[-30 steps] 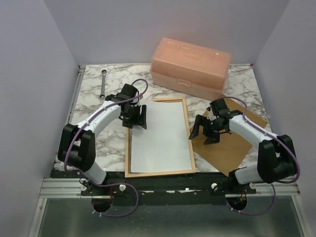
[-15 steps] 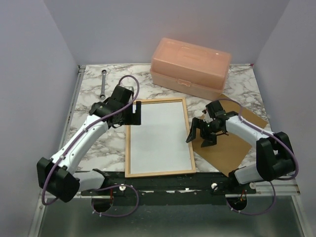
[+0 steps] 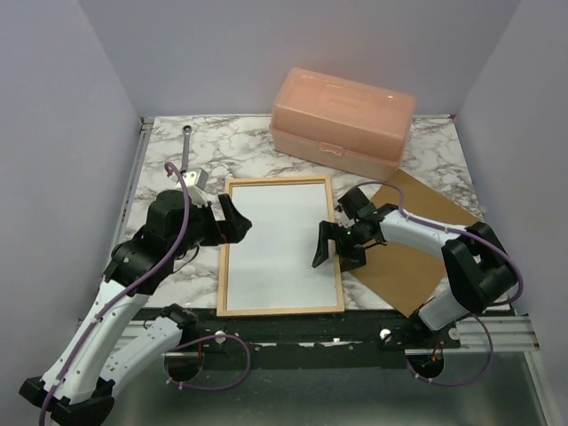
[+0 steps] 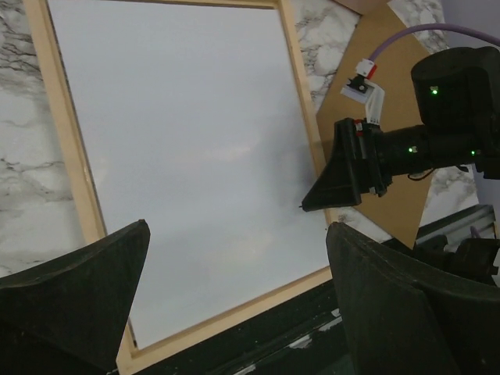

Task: Put the photo into the frame
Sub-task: Move the photo frame to the center of the board.

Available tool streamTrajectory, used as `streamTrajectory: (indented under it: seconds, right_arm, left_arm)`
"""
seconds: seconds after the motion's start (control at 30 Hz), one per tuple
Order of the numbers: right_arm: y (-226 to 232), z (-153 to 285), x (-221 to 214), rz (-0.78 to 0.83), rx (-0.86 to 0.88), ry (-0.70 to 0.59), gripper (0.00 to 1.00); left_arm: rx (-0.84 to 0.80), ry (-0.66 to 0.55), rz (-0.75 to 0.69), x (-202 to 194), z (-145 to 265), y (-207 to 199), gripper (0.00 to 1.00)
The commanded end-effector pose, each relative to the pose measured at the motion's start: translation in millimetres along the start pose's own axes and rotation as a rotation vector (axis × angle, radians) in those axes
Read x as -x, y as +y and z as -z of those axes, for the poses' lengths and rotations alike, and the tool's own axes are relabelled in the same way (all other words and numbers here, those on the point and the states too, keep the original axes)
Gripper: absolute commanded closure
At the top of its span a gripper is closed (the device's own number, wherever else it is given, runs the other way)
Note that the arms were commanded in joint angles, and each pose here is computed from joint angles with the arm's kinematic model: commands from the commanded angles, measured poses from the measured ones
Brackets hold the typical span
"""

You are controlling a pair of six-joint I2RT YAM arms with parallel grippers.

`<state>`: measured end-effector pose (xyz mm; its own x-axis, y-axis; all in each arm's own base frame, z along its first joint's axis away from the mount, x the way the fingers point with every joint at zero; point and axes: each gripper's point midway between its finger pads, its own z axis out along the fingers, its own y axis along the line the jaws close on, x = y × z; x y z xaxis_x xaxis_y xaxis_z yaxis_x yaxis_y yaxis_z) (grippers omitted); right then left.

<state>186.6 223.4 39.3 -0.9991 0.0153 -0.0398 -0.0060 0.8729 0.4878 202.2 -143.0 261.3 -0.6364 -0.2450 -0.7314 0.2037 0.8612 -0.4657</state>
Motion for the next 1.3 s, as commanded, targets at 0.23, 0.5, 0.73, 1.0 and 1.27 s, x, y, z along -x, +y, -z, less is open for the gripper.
streamTrajectory:
  seconds: [0.23, 0.5, 0.73, 1.0, 1.27]
  right_arm:
    - [52, -32, 18, 0.061, 0.046, -0.010, 0.05]
    - [70, -51, 28, 0.098, 0.045, 0.008, 0.05]
    - [72, -49, 33, 0.115, 0.018, -0.018, 0.04]
    - [58, -25, 35, 0.092, 0.011, -0.074, 0.00]
    - [22, 23, 51, -0.034, 0.074, -0.177, 0.00]
  left_arm:
    - [-0.100, 0.109, 0.118, -43, -13, -7, 0.02]
    - [-0.098, 0.150, 0.134, -56, -18, -4, 0.01]
    - [-0.113, 0.190, 0.145, -64, -27, -6, 0.02]
    - [-0.173, 0.259, 0.178, -74, -47, -21, 0.02]
    - [-0.216, 0.348, 0.162, -82, -73, -50, 0.01]
